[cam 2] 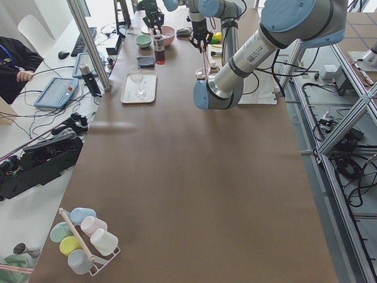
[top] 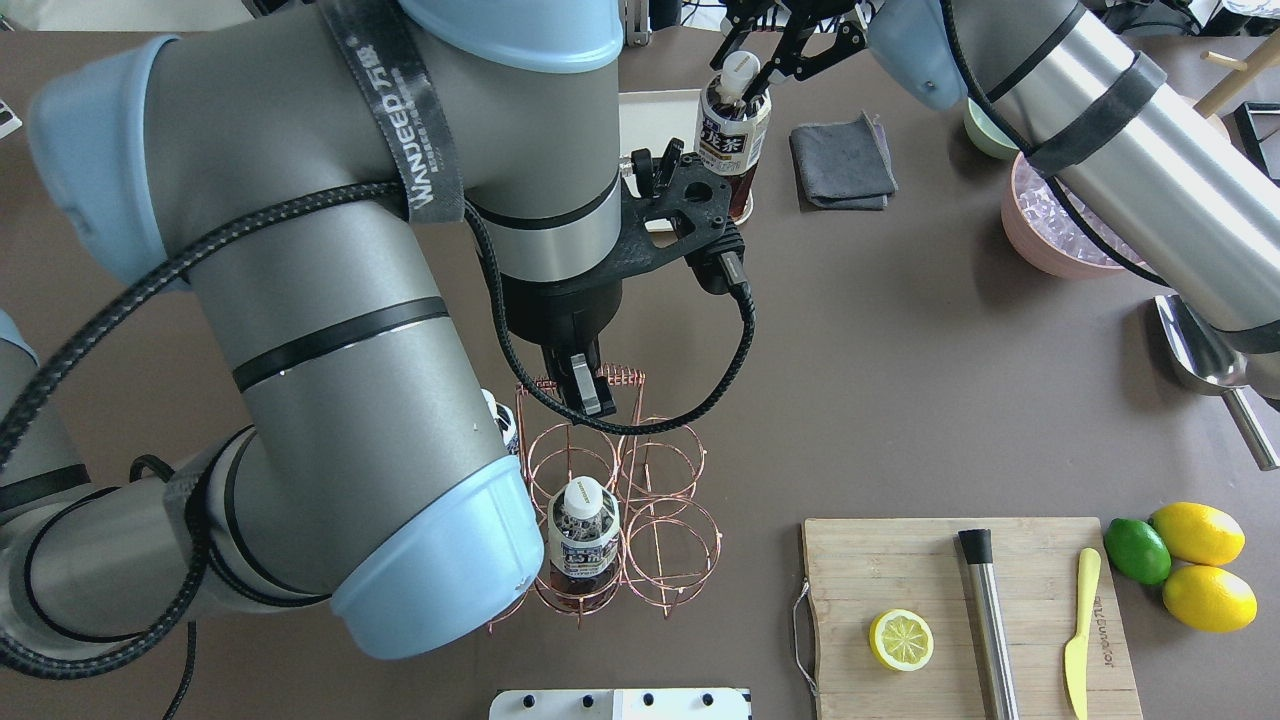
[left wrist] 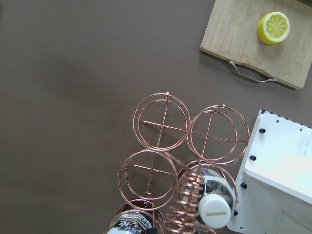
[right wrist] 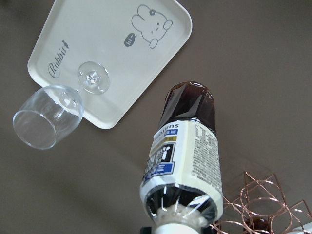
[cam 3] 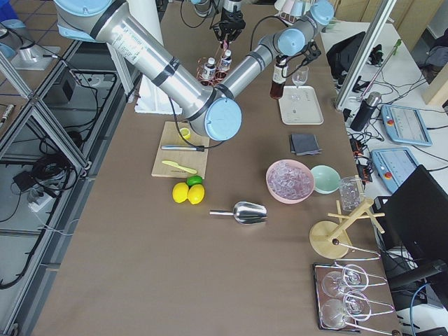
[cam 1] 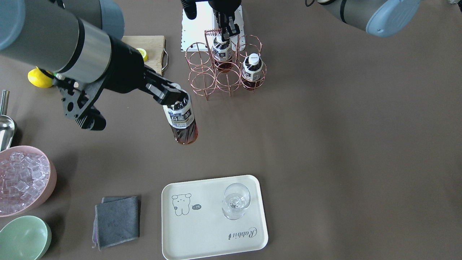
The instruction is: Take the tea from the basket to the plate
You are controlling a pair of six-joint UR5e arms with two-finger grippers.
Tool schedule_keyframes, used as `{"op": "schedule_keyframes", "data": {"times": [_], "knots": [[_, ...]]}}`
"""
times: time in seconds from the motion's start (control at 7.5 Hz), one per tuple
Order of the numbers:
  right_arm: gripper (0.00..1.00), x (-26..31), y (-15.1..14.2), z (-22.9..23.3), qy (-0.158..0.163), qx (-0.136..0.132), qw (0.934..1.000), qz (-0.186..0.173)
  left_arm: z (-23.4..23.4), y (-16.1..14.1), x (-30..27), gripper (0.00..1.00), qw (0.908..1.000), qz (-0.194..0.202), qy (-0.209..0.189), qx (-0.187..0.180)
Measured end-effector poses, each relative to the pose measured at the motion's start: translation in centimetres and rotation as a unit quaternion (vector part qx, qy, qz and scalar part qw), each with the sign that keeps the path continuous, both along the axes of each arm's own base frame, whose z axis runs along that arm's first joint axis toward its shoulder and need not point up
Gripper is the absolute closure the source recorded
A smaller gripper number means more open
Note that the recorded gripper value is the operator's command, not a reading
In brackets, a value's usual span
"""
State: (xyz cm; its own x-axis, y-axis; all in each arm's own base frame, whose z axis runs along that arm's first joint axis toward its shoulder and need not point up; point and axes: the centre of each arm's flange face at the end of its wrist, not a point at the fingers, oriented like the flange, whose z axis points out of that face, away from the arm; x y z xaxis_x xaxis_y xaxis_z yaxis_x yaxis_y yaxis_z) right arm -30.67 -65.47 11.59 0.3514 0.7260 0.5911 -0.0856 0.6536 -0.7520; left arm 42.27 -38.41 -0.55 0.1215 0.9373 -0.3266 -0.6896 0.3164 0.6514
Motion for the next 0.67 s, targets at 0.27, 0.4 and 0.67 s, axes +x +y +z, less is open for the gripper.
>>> {"op": "schedule_keyframes", "data": {"times": [0.27, 0.4, 0.67], "knots": [[1.00, 0.0, -4.0, 4.5, 0.014, 0.009, 0.9998, -0.007, -0.3, 0.0, -0.2, 1.00, 1.0000, -0.001, 0.002, 0.001], [1.00, -0.4, -5.7, 6.2, 0.021, 0.016, 0.9996, -0.012, -0.4, 0.0, -0.2, 1.00, 1.0000, -0.001, 0.002, 0.001], [1.00, -1.7, -8.8, 7.1, 0.028, 0.026, 0.9992, -0.013, -0.5, -0.1, -0.6, 1.00, 1.0000, -0.004, 0.004, 0.002]]}}
